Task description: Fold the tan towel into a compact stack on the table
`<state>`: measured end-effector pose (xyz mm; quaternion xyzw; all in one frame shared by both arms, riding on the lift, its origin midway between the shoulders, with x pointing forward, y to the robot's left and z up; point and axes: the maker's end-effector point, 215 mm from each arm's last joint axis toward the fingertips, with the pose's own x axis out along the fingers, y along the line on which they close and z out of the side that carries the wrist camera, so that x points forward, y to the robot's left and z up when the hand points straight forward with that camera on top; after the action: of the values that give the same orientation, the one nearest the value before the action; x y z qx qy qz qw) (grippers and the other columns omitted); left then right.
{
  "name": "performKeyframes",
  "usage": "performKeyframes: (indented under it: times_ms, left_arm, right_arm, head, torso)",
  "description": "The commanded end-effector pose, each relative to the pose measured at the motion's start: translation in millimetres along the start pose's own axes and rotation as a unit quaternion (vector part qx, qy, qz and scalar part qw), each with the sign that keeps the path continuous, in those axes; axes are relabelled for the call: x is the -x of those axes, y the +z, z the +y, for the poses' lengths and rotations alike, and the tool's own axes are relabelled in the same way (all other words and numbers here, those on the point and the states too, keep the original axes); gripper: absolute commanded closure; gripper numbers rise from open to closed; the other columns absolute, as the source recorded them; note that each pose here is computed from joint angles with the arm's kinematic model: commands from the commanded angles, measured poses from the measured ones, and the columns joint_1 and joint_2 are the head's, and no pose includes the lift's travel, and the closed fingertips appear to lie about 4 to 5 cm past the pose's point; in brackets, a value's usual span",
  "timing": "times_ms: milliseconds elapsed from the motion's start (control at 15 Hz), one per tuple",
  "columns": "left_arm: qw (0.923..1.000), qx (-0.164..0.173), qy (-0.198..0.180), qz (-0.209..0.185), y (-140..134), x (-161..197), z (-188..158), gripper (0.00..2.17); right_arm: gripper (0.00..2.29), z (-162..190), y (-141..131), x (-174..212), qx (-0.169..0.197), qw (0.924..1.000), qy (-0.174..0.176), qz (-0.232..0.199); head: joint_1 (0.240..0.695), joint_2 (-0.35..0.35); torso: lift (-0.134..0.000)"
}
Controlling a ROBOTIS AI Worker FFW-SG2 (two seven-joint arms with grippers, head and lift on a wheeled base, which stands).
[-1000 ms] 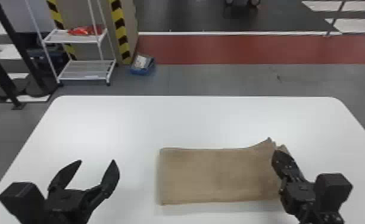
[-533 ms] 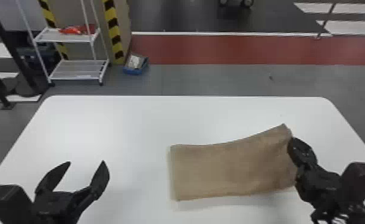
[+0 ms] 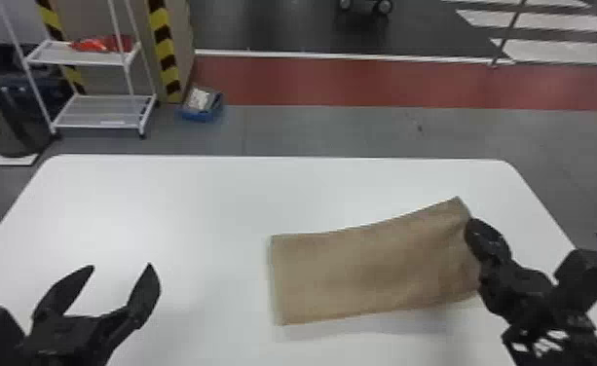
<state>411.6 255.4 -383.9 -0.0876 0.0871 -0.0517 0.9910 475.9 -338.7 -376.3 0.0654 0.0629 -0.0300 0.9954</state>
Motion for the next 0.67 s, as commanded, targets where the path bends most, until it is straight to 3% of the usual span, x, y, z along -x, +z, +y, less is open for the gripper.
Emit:
performKeyframes:
  times_ms: [0,133,200,267,333,600]
  left_arm:
    - [1.0,0.002,0.0,0.0,-1.0,-1.1,-0.2,0.04]
    - [0.9999,0.007,-0.008,0.0,-2.5,-5.6,-8.8,0.04]
    - [0.9999,0.008,-0.012,0.001,-3.0,-7.8,-13.8,0.04]
    - [0.9999,0.01,-0.013,0.003,-5.2,-8.8,-15.1,0.04]
    - [0.9999,0.01,-0.013,0.004,-6.1,-8.8,-14.9,0.04]
    - [0.9999,0.009,-0.01,0.006,-8.6,-7.3,-11.1,0.04]
  right_arm:
    - [1.24,-29.6,9.4,-4.5,-0.016,0.9996,-0.023,0.003]
    - [1.24,-35.7,-25.7,-13.6,-0.018,0.9987,-0.027,0.039]
    - [1.02,-40.9,-36.9,-17.5,-0.021,0.9981,-0.032,0.05]
    - [0.28,-44.2,-51.2,-21.8,-0.026,0.9966,-0.034,0.071]
    - [0.0,-44.5,-57.6,-22.3,-0.027,0.9955,-0.033,0.084]
    - [0.06,-60.0,-62.2,-13.9,-0.033,0.9927,-0.033,0.111]
  head:
    - [0.695,-0.082]
    - [0.695,-0.131]
    - [0.695,-0.138]
    - [0.695,-0.145]
    - [0.695,-0.159]
    - [0.695,-0.171]
  torso:
    - [-0.114]
    - [-0.114]
    - [-0.114]
    - [-0.114]
    - [-0.114]
    - [-0.114]
